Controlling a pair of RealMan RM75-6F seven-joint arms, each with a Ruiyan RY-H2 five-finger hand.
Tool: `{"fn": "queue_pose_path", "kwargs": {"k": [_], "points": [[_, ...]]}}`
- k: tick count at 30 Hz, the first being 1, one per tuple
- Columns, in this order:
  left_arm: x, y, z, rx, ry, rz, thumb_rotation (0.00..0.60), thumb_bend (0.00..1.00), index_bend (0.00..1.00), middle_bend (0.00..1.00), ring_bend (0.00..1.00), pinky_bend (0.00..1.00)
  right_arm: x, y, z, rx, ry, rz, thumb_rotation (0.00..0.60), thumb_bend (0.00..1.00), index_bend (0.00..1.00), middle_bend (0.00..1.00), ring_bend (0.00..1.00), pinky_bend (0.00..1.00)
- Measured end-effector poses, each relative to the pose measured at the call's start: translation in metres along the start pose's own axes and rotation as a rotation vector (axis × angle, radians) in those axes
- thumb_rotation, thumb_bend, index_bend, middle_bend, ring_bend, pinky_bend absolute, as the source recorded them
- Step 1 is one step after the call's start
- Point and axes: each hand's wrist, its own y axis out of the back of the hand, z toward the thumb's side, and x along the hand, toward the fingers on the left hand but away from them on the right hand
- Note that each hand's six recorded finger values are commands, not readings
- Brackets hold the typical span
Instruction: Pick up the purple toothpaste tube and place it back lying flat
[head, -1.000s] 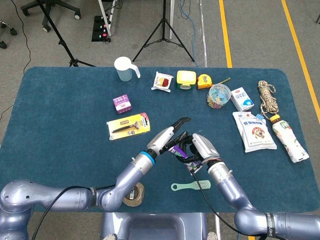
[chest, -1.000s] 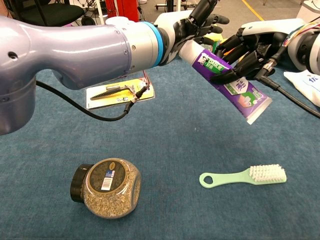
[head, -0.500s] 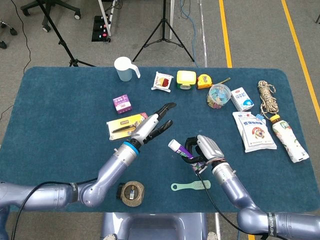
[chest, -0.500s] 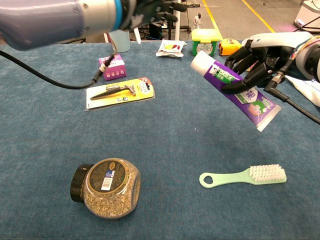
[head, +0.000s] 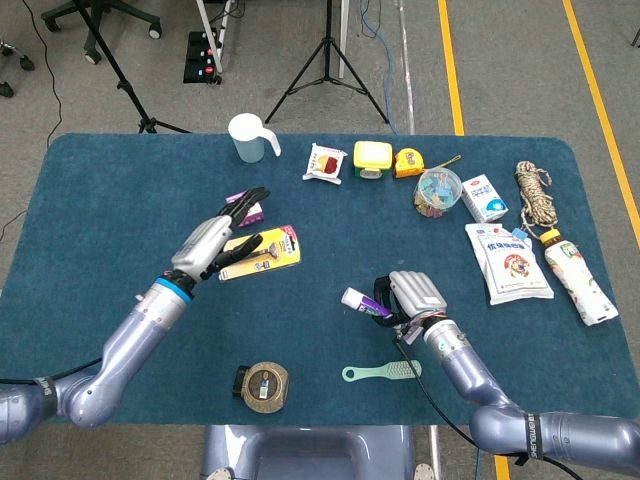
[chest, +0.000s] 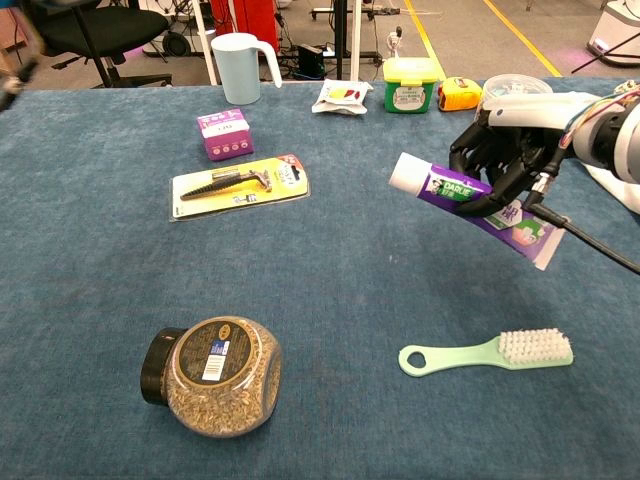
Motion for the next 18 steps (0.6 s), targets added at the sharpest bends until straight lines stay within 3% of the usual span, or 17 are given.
{"fn": "queue_pose_path", "kwargs": {"k": [2, 6, 8, 13, 18], "points": [[-0.009, 0.006, -0.008, 0.024, 0.010, 0.005, 0.000, 0.00, 0.00, 0.00, 0.00, 0.00, -0.003, -0.002, -0.003, 0.037, -0.005, 0.000, 0.600, 1.00, 0.42, 0.46, 0.47, 0.56], [-0.029, 0.018, -0.025, 0.072, 0.033, 0.014, 0.000, 0.00, 0.00, 0.00, 0.00, 0.00, -0.008, -0.008, -0.006, 0.102, -0.011, 0.023, 0.600, 0.99, 0.19, 0.19, 0.17, 0.20], [-0.036, 0.022, -0.031, 0.086, 0.041, 0.017, 0.000, 0.00, 0.00, 0.00, 0.00, 0.00, -0.011, -0.011, -0.008, 0.121, -0.018, 0.041, 0.600, 0.97, 0.11, 0.12, 0.09, 0.10], [-0.050, 0.031, -0.043, 0.107, 0.050, 0.029, 0.000, 0.00, 0.00, 0.00, 0.00, 0.00, -0.014, -0.010, -0.010, 0.146, -0.025, 0.039, 0.600, 0.97, 0.02, 0.06, 0.05, 0.07], [-0.061, 0.041, -0.052, 0.136, 0.063, 0.045, 0.000, 0.00, 0.00, 0.00, 0.00, 0.00, -0.009, 0.003, -0.010, 0.133, -0.020, 0.005, 0.600, 0.96, 0.05, 0.07, 0.06, 0.09]]}}
